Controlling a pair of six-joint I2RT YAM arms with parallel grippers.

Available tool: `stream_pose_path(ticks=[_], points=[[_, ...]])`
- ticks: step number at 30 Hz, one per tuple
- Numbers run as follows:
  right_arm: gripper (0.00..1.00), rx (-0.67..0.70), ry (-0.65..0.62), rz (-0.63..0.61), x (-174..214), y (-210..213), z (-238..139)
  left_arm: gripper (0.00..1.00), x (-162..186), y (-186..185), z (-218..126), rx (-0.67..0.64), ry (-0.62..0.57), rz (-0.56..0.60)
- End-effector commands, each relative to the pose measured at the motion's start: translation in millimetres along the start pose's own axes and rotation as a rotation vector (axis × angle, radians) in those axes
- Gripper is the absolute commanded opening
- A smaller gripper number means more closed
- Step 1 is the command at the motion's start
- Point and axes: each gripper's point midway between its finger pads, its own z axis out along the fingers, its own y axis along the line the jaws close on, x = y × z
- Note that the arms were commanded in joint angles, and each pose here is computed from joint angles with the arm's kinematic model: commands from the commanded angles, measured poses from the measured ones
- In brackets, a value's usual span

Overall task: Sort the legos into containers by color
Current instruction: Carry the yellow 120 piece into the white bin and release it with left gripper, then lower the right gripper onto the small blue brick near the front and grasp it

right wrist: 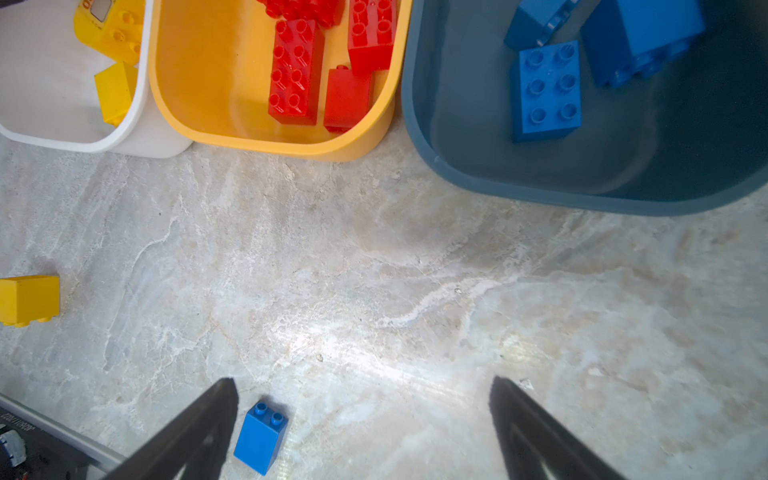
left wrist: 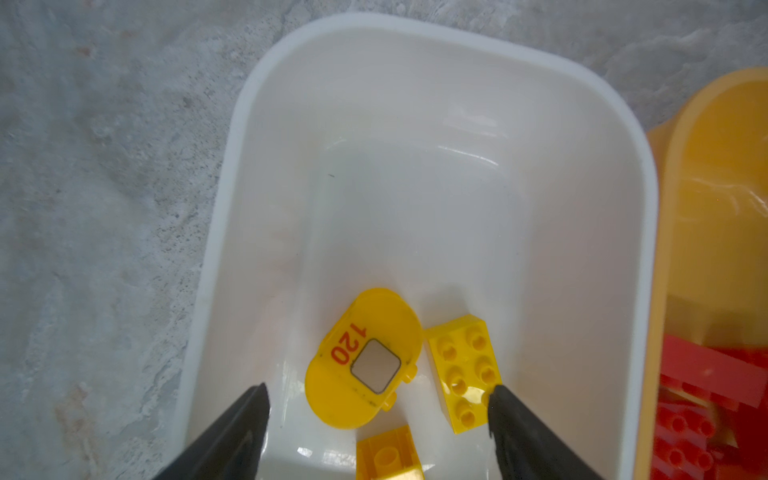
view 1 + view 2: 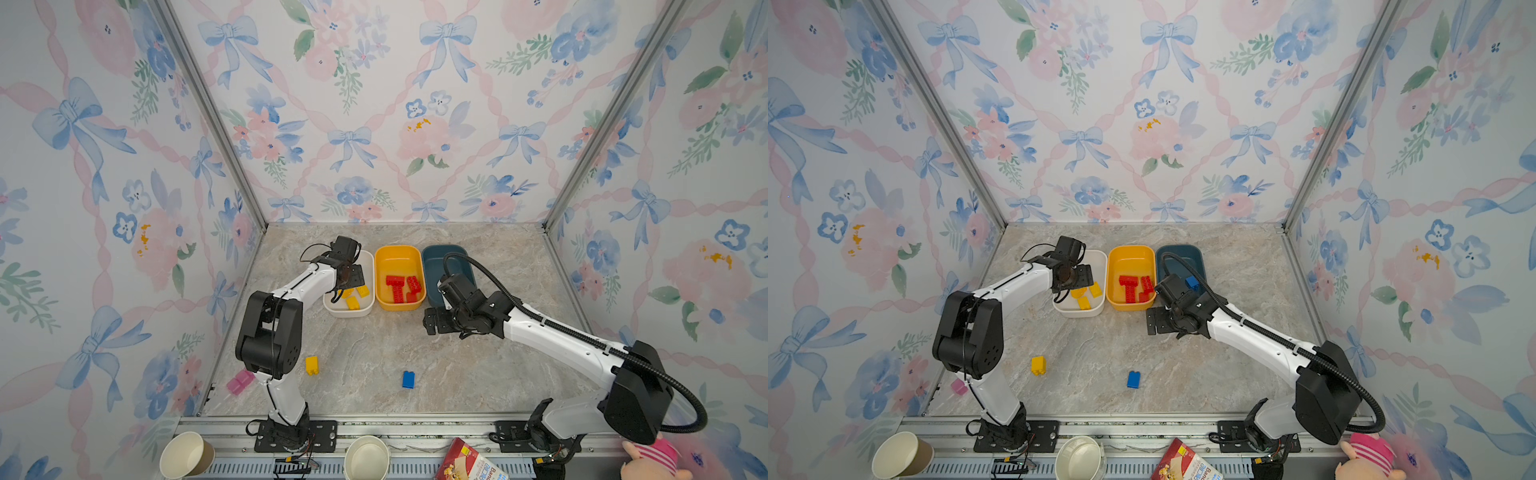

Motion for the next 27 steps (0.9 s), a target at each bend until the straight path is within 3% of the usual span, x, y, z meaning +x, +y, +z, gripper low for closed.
stream_pose_path(ticks=[1,11,27], points=[[0.97,0.009,0.016,-0.011,3.4,3.3,2.2,0.86,-7.8,-2.4,-16.1,0.035,-0.031,-0.012],[0.97,0.001,0.04,-0.082,11.1,10.8,7.9,0.9,-6.8,-7.2,-43.1,0.116,-0.065,-0.033],[0.97,-0.09,0.232,-0.681,90.0,65.4,11.5,0.98,23.1,3.5,-83.2,0.219,-0.1,-0.053]])
